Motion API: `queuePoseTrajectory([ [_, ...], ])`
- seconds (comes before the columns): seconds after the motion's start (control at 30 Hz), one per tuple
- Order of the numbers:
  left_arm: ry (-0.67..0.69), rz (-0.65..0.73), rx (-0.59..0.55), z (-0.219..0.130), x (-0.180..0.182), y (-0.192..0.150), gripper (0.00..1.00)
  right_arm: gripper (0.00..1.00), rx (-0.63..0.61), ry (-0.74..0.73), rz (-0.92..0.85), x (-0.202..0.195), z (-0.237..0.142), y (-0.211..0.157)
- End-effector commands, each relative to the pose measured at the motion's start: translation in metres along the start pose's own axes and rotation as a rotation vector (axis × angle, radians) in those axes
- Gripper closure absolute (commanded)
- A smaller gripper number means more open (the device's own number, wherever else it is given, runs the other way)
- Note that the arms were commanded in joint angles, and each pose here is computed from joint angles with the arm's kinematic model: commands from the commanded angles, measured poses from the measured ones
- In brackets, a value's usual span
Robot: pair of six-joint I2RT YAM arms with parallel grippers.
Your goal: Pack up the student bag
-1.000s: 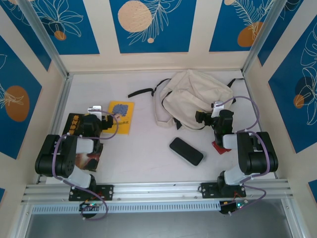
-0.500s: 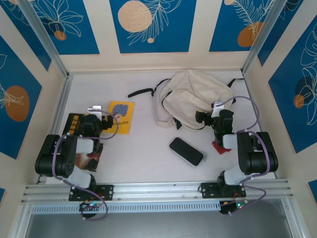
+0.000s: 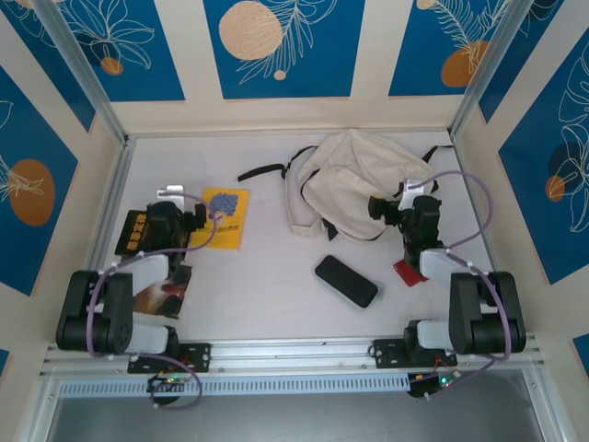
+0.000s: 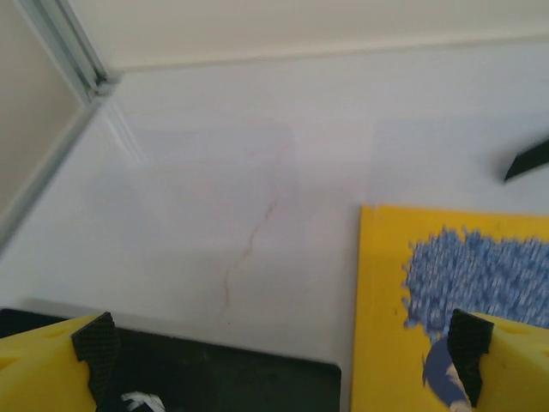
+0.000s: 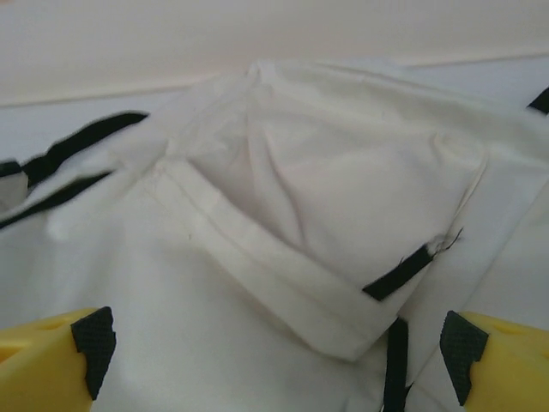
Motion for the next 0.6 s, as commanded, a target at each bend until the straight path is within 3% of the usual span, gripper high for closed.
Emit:
queuePoseTrajectory([
  [0.0, 0.004, -0.041, 0.065, -0.015, 0.008, 0.017, 0.0, 0.01, 0.032, -0.069, 0.057, 0.007, -0.008, 0.022],
  [0.23, -0.139, -0.217, 0.085, -0.053, 0.008, 0.059, 0.0, 0.01, 0.276, -0.163, 0.351, 0.022, 0.0, 0.041],
  [0.33, -0.211, -0.292, 0.098, -0.062, 0.002, 0.067, 0.0, 0.0, 0.476, -0.105, 0.435, 0.039, 0.021, 0.031],
  [0.43, -0.28, -0.356, 0.145, -0.068, -0.005, 0.068, 0.0, 0.06, 0.625, -0.056, 0.5, 0.057, 0.046, 0.015],
  [0.57, -0.329, -0.41, 0.195, -0.069, -0.012, 0.065, 0.0, 0.1, 0.736, -0.101, 0.556, 0.066, 0.074, -0.013],
])
Point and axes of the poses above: each hand's point on the last joint's axis, 136 mm out from that joint toward the fingers, its own z axis out along the fingers, its own x axis along the line the jaws close on, y = z × x, the point moved 5 cm from there along -z, back along the fingers, and after that the axes turned 14 degrees about z, right-handed, at the moved point
